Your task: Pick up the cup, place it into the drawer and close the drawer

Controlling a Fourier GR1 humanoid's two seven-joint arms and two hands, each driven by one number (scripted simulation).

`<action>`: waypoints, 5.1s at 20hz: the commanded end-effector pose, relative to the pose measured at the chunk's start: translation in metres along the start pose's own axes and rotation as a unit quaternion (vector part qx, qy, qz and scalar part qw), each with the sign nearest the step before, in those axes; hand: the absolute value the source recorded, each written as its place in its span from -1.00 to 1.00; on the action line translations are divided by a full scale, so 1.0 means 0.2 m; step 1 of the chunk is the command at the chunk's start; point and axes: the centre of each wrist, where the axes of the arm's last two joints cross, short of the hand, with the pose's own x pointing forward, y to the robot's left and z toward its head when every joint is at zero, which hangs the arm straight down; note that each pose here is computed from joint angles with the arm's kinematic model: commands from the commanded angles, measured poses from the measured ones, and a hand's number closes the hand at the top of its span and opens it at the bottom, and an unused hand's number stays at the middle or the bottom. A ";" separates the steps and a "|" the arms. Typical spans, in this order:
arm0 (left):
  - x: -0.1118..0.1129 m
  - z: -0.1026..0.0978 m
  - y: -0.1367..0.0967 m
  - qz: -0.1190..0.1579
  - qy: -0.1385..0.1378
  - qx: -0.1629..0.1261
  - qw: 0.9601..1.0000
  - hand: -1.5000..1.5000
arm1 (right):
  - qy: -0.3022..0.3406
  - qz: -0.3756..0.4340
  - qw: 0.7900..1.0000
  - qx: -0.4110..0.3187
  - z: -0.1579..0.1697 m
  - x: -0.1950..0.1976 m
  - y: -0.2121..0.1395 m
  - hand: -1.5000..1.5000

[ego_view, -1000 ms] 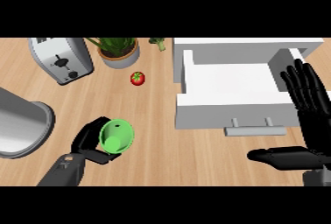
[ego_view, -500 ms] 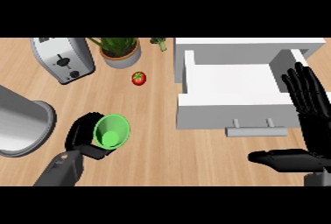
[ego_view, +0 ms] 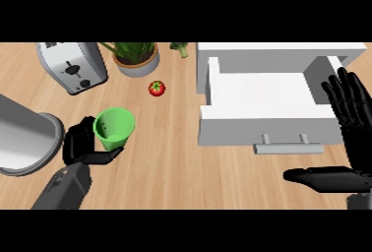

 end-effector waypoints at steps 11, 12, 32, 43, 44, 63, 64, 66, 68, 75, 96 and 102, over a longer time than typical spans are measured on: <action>0.27 -0.52 -0.60 -0.003 -0.103 -0.139 0.985 1.00 | 0.014 0.009 1.000 -0.016 0.06 -0.05 -0.01 -1.00; 0.36 -0.59 -0.57 -0.002 -0.103 -0.149 0.983 1.00 | 0.004 0.007 1.000 -0.012 0.02 -0.03 -0.06 -1.00; 0.71 -0.96 -1.55 -0.065 -0.057 -0.194 0.977 1.00 | 0.004 -0.003 1.000 -0.012 0.08 -0.10 -0.08 -1.00; 0.58 -0.96 -1.71 -0.099 0.017 -0.177 0.979 1.00 | 0.005 -0.004 1.000 0.002 0.03 -0.07 -0.05 -1.00; 0.55 -0.96 -1.70 -0.120 0.007 -0.176 0.977 1.00 | -0.013 0.003 1.000 -0.005 0.01 -0.01 -0.12 -1.00; 0.34 -0.79 -1.72 -0.259 0.083 -0.206 0.940 -1.00 | -0.020 -0.006 0.999 0.024 -0.06 -0.04 -0.02 -1.00; 0.36 -0.81 -1.73 -0.270 0.072 -0.210 0.937 -1.00 | -0.016 -0.008 1.000 0.017 -0.02 -0.03 -0.05 -1.00; 0.35 -0.81 -1.71 -0.285 0.071 -0.199 0.935 -1.00 | -0.019 -0.017 0.999 0.019 -0.02 -0.01 -0.08 -1.00; 0.33 -0.73 -1.75 -0.274 0.064 -0.201 0.938 -1.00 | -0.024 -0.007 1.000 0.014 -0.11 0.00 -0.06 -1.00; 0.39 -0.76 -1.79 -0.204 0.004 -0.193 0.960 -1.00 | -0.031 -0.101 0.992 0.068 0.00 -0.02 -0.07 -1.00; 0.63 -0.87 -1.36 -0.126 0.012 -0.119 0.985 -1.00 | 0.030 0.158 0.977 0.142 0.09 0.11 0.00 1.00; 0.81 -0.88 -1.16 -0.110 0.015 -0.115 0.987 -1.00 | 0.038 0.212 0.963 0.163 0.01 -0.06 0.23 1.00</action>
